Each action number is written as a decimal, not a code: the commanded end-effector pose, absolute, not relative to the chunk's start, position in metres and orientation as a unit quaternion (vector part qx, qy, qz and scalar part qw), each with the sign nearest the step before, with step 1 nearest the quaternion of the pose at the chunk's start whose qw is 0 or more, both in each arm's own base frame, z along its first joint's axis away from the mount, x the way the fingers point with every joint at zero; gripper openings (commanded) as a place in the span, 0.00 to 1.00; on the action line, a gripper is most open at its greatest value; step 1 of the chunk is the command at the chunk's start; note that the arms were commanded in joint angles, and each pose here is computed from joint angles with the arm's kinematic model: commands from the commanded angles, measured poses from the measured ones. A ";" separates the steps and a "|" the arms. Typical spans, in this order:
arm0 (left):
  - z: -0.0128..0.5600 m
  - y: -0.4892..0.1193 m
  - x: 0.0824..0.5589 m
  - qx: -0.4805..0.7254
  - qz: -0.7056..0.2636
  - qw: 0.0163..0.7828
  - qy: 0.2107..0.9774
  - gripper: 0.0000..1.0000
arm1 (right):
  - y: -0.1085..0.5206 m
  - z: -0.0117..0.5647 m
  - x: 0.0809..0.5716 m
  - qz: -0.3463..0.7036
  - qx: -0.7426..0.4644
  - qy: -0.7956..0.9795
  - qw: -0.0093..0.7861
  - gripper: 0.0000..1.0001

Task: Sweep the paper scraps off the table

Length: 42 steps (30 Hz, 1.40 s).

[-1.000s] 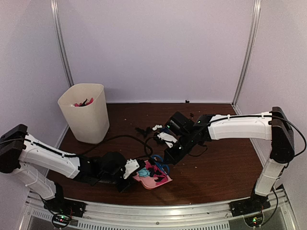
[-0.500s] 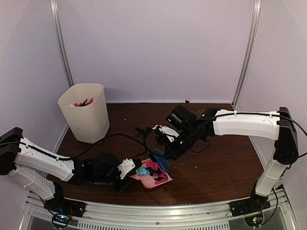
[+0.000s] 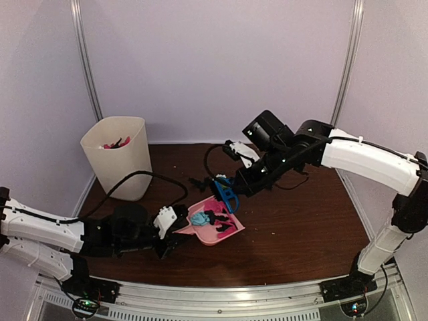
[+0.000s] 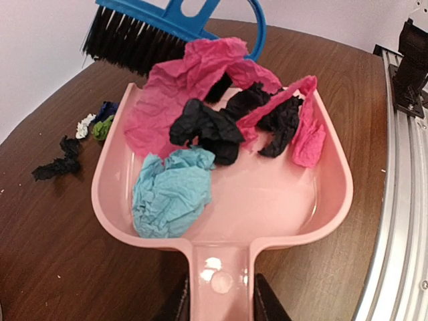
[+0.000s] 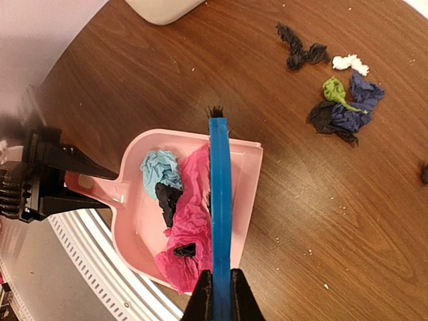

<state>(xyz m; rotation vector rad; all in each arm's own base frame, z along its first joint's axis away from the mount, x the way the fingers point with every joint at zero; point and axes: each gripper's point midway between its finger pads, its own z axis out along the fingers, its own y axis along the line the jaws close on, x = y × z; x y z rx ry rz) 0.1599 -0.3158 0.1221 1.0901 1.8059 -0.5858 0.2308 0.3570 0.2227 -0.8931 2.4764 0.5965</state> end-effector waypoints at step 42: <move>0.286 -0.289 0.208 0.303 -0.207 0.566 0.739 0.00 | 0.242 0.331 0.295 0.141 -0.066 0.886 0.437 0.00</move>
